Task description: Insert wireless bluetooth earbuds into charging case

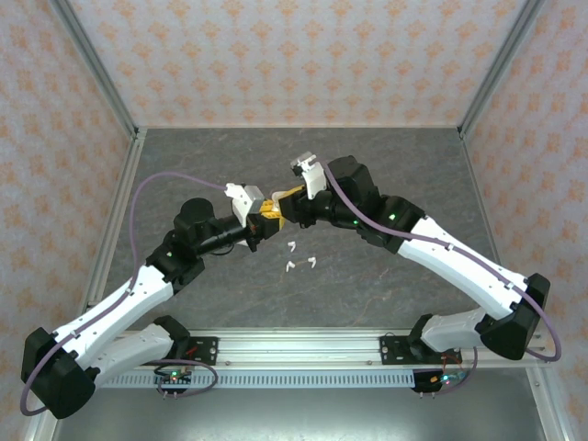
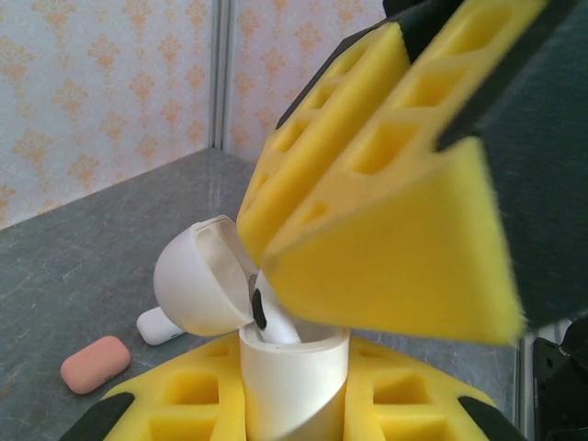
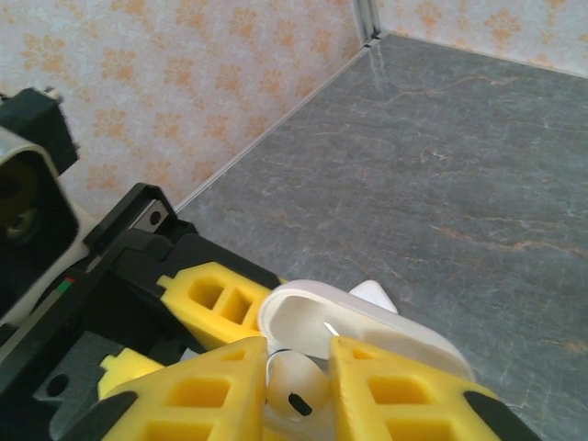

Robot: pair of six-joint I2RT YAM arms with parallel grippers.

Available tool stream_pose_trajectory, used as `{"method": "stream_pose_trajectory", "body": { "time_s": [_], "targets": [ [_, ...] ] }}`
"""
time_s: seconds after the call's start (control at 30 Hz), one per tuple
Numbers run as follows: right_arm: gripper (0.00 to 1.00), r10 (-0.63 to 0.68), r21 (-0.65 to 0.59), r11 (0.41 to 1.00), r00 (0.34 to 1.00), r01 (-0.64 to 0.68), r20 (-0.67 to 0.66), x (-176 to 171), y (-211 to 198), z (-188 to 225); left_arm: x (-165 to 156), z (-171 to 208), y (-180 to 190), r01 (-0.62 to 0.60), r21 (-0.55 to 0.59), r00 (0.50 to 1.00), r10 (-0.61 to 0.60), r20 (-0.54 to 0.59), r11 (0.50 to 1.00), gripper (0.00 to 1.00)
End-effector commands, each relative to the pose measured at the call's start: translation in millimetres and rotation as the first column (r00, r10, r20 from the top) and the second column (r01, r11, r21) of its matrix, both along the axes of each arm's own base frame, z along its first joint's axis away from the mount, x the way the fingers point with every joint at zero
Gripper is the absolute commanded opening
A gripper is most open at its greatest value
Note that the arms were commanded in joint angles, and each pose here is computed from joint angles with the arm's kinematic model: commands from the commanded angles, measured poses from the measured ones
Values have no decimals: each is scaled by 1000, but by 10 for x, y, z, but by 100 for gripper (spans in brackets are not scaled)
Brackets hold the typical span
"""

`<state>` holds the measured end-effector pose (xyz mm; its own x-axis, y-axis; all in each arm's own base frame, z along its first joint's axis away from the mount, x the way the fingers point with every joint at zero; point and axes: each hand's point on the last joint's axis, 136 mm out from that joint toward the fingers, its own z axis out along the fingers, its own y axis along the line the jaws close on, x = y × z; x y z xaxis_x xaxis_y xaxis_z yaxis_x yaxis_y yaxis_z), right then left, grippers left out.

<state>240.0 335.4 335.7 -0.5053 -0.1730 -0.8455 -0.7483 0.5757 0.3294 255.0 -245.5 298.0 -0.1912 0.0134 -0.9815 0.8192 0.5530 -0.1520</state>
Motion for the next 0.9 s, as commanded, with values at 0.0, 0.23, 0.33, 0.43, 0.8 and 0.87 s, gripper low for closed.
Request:
{"method": "stream_pose_trajectory", "body": {
  "time_s": [0.0,0.23,0.33,0.43,0.8,0.87],
  "targets": [
    [29,45,40,998,999,-45,1,-95,46,201,-45,303,-27,24,-55,998,-20,62,998,0],
    [46,-35,41,999,997,33,67,-25,-118,479,-67,304,-13,22,-56,998,-18,66,998,0],
    [51,-109,37,994,989,105,105,42,-278,601,-73,291,10,13,-52,998,-10,67,999,0],
    [55,-203,44,979,974,200,98,152,-496,628,-73,258,48,-7,-42,998,10,63,999,0],
    [55,-410,-127,910,900,393,-148,540,-998,-421,-206,112,256,-72,-5,996,72,45,997,0],
    [54,-412,-201,904,893,377,-181,564,-974,-724,-230,91,290,-80,0,996,80,42,997,0]
  ]
}}
